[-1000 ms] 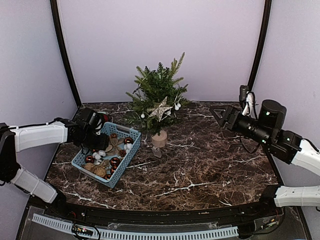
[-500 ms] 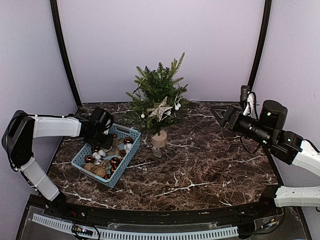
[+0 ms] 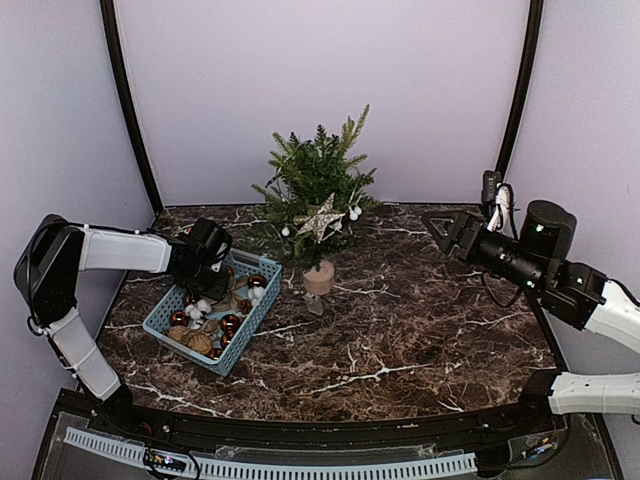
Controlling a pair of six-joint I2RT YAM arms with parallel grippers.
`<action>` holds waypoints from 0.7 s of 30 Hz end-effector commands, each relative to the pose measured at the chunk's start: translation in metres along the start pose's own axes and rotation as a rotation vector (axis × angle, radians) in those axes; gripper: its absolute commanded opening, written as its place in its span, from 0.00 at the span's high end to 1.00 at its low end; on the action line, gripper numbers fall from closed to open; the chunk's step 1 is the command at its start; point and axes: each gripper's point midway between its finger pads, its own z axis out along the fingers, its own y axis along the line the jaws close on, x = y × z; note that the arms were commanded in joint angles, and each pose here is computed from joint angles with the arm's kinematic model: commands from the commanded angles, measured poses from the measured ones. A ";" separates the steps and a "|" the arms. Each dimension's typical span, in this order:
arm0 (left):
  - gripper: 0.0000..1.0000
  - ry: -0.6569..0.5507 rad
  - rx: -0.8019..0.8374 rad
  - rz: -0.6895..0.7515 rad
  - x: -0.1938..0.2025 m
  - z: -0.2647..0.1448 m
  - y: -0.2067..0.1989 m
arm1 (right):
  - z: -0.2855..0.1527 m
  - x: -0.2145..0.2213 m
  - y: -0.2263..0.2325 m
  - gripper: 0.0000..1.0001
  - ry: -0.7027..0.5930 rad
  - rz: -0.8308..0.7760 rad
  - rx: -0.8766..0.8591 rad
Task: Decorate the small christmas tree
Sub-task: Pick up the ornament heart from the bin.
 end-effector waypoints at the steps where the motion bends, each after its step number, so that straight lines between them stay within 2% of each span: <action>1: 0.75 -0.018 -0.040 0.010 -0.006 -0.002 0.008 | -0.003 -0.006 0.000 0.13 -0.031 0.008 -0.003; 11: 0.91 -0.009 -0.031 0.022 -0.005 0.006 0.004 | -0.007 -0.011 0.002 0.13 -0.043 0.010 -0.007; 14: 0.99 -0.018 -0.019 0.021 -0.008 0.004 0.003 | -0.009 -0.012 0.002 0.13 -0.049 0.010 -0.007; 17: 1.00 -0.032 -0.026 0.014 -0.010 -0.002 0.005 | -0.011 -0.009 -0.001 0.13 -0.036 0.009 0.008; 21: 1.00 -0.085 -0.048 -0.012 -0.019 -0.030 0.017 | -0.016 -0.014 -0.001 0.13 -0.048 0.005 0.013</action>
